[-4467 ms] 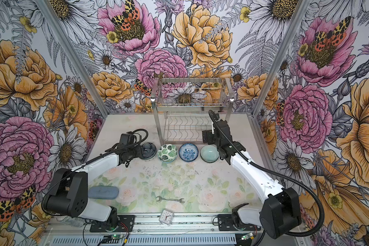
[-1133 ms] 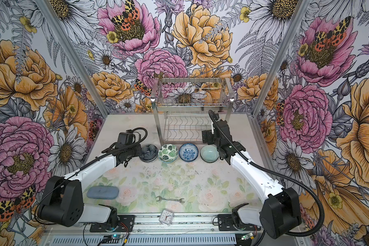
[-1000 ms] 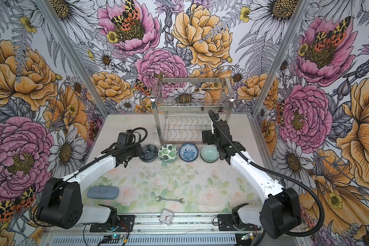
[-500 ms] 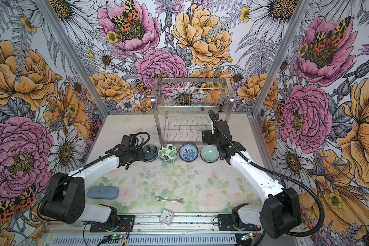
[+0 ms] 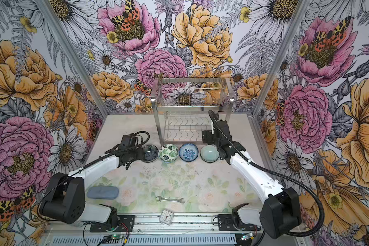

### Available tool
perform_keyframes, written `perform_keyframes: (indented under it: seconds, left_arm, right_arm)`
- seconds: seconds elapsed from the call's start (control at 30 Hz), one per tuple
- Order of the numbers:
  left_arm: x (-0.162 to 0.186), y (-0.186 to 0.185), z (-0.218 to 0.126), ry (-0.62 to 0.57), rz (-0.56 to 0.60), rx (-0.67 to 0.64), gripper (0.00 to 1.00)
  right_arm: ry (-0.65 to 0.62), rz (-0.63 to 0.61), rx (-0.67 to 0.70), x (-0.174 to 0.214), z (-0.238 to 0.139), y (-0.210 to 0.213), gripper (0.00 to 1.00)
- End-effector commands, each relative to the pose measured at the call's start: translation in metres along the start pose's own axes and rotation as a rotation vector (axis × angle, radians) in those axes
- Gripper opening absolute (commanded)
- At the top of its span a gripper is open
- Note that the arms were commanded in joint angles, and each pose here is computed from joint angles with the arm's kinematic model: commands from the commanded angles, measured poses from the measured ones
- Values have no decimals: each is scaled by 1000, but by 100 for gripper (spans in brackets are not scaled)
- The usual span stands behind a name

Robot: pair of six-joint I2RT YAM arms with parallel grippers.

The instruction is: Load the bowls into the dish rack

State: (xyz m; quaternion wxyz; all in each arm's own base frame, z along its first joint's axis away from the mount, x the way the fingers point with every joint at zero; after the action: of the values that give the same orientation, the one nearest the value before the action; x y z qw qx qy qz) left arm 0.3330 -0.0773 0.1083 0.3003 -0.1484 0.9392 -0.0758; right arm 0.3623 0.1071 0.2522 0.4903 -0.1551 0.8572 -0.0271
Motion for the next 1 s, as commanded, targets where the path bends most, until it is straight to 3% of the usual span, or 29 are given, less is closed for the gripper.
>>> perform_keyframes:
  seconds: [0.0,0.67,0.97]
  left_arm:
    - [3,3,-4,11,15,-26,0]
    - [-42,-1,-55,-186,32,-37,0]
    - [-67,-28,-101,-293,53,90,0]
  right_arm:
    - [-28,17,-13,-8,-7,2,97]
    - [-47,26,-21,-14,-10,2,97]
    - [-87,54,-105,-26,-20,11,97]
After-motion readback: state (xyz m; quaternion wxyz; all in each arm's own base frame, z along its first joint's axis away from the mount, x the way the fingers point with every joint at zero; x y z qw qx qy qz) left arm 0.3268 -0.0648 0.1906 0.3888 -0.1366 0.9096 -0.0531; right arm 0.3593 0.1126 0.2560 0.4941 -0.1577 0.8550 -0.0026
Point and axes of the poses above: each gripper's point midway between its finger pads, its own z axis out along the fingers, its own y axis along the line the jaws close on, x = y × z, the point moved 3 cm from there along -z, back along the fingers, and after that the axes turned 10 degrees about -z, right-handed, at the moved point
